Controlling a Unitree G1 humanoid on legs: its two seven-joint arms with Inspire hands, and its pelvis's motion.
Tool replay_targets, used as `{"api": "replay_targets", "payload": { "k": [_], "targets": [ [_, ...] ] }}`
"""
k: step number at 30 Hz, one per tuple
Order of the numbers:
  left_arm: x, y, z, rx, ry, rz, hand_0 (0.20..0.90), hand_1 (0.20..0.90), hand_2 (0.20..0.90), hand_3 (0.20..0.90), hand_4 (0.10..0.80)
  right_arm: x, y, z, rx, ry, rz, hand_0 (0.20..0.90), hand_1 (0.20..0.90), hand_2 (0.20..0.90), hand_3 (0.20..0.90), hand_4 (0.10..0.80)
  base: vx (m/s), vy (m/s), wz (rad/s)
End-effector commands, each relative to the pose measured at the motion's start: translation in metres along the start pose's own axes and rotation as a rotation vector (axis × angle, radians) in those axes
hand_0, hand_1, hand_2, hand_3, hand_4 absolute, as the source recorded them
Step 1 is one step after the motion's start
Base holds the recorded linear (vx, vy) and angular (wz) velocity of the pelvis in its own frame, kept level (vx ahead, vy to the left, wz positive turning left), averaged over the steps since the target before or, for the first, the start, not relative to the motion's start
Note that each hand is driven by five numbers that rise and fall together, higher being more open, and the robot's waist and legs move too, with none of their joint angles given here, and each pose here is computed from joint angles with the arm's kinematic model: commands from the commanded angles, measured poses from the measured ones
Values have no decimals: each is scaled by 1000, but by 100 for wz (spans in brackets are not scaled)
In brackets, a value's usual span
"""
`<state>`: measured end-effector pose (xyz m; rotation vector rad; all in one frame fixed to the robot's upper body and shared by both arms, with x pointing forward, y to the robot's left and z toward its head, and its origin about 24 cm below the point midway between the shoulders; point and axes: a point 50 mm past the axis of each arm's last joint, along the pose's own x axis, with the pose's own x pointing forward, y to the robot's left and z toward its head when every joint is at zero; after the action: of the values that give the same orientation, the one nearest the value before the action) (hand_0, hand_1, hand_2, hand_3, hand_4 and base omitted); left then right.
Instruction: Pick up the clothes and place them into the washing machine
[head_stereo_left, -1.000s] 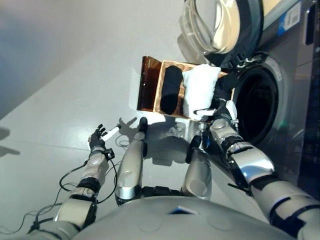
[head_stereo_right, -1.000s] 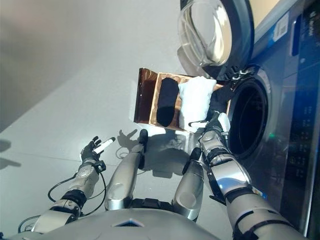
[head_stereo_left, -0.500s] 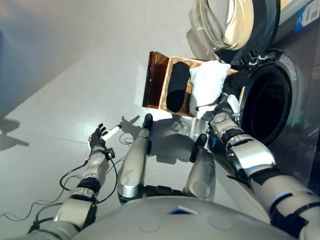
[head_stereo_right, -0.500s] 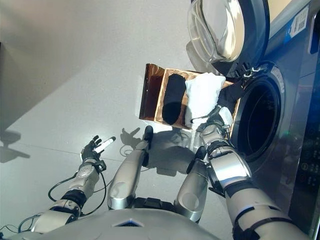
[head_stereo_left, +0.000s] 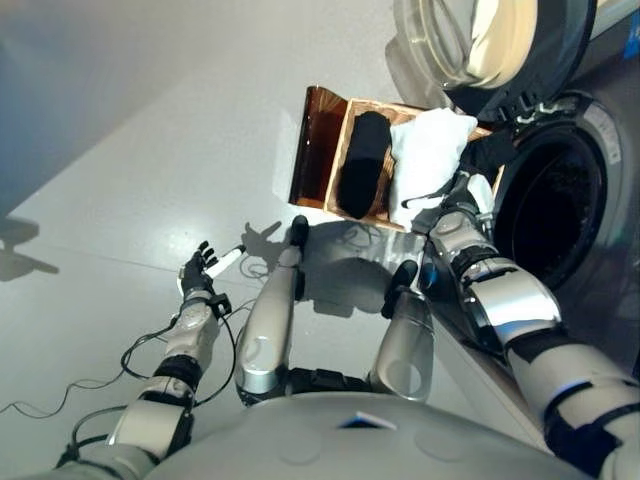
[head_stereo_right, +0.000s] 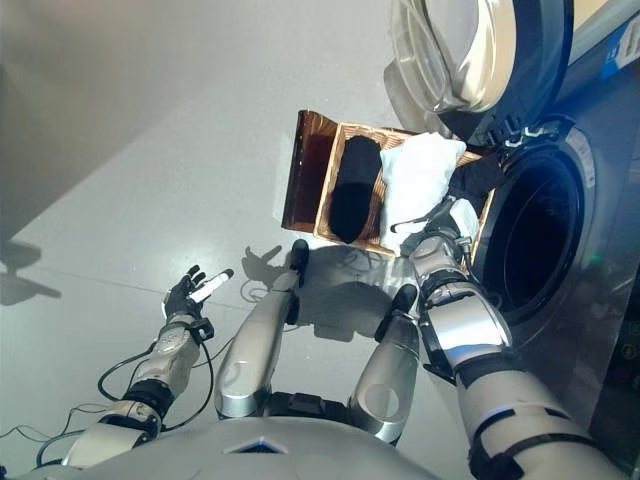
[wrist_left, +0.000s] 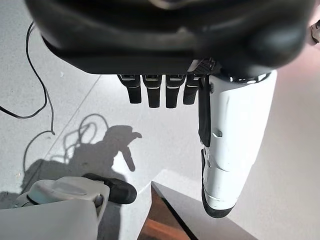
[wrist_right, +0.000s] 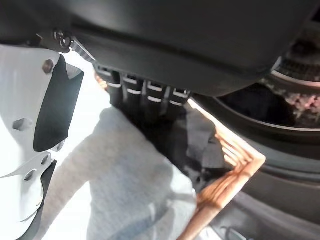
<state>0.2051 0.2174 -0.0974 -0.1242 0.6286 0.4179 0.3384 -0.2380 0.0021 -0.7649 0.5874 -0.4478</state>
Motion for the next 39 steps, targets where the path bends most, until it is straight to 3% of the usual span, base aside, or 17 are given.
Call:
{"api": "replay_targets", "payload": {
  "k": [1, 6, 11, 22, 23, 24, 25, 39],
  "targets": [
    [3, 23, 24, 39, -117, 44, 900, 900, 900, 900, 800, 7, -34, 50, 20, -165, -123, 900, 900, 900, 900, 800, -35, -5, -8],
    [5, 22, 29, 26, -120, 38, 900, 900, 900, 900, 800, -7, -15, 78, 343, -267, 69, 900, 900, 900, 900, 800, -38, -5, -3],
    [2, 38, 25, 7, -106, 74, 900, 900, 900, 900, 800, -5, -22, 83, 306, -299, 52, 900, 900, 900, 900, 800, 4, -16, -11],
    [0, 35, 26, 26, -114, 38, 900, 900, 900, 900, 800, -6, -27, 96, 251, -336, 61, 900, 900, 900, 900, 800, -18, 5, -2],
    [1, 34, 26, 26, -116, 36, 900, 900, 900, 900, 800, -6, -26, 97, 242, -341, 65, 373, 373, 373, 373, 424, 0, 0, 0],
    [0, 35, 26, 26, -116, 35, 900, 900, 900, 900, 800, -6, -26, 97, 234, -345, 70, 373, 373, 373, 373, 424, 0, 0, 0],
    [0, 35, 25, 27, -115, 33, 900, 900, 900, 900, 800, -6, -25, 97, 221, -347, 75, 200, 200, 200, 200, 300, 0, 0, 0],
    [0, 38, 27, 42, -121, 20, 900, 900, 900, 900, 800, -2, -30, 92, 180, -323, 72, 200, 200, 200, 200, 300, 2, 5, 1]
  ]
}}
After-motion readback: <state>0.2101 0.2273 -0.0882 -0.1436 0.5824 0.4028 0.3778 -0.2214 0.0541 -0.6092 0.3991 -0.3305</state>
